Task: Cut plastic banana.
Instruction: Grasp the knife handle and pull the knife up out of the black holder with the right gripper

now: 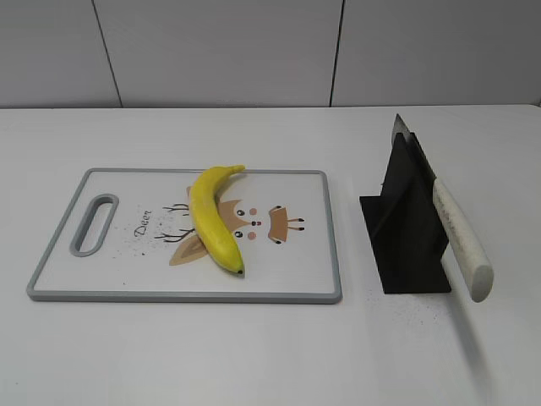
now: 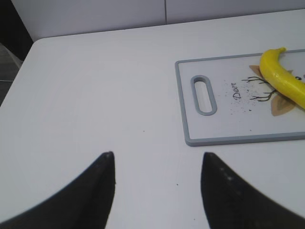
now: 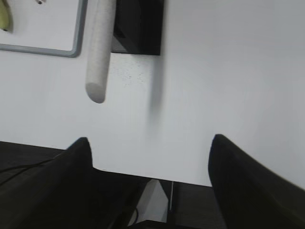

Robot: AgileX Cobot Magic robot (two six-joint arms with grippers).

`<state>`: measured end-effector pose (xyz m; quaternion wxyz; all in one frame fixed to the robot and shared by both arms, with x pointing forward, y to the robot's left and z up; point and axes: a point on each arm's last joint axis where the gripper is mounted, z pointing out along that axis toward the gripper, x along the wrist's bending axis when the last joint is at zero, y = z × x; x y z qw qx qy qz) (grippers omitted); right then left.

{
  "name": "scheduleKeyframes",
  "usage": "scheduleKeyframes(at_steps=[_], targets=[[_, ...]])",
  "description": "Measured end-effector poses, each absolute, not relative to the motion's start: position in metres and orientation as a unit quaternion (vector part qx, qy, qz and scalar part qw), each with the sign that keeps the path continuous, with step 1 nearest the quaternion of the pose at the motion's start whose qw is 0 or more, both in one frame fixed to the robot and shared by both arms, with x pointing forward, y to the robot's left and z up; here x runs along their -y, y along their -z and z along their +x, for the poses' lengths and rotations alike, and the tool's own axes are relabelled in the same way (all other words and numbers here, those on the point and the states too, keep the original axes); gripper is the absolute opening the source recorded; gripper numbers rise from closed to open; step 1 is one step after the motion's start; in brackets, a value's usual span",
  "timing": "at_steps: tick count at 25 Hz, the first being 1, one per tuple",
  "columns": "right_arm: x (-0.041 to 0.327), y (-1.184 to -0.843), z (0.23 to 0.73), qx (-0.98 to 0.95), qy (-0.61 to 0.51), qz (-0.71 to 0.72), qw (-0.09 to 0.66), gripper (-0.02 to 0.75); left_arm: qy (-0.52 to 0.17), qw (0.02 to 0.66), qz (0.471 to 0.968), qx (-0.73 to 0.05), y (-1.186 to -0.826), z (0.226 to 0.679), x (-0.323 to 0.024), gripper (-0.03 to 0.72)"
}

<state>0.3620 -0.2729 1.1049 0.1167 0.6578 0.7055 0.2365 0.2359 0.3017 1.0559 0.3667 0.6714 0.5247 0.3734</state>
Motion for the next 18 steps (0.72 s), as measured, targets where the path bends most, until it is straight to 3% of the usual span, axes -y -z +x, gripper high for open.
scheduleKeyframes(at_steps=[9,18], targets=[[0.252,-1.113,0.412,-0.714,-0.233,0.658,0.047,0.591,-0.373,0.367,0.671,-0.525,-1.056,0.236,-0.302,0.547],[0.204,-1.080,0.459,-0.762,-0.133,0.634,0.013,0.591,-0.373,0.367,0.671,-0.525,-1.056,0.236,-0.302,0.547]])
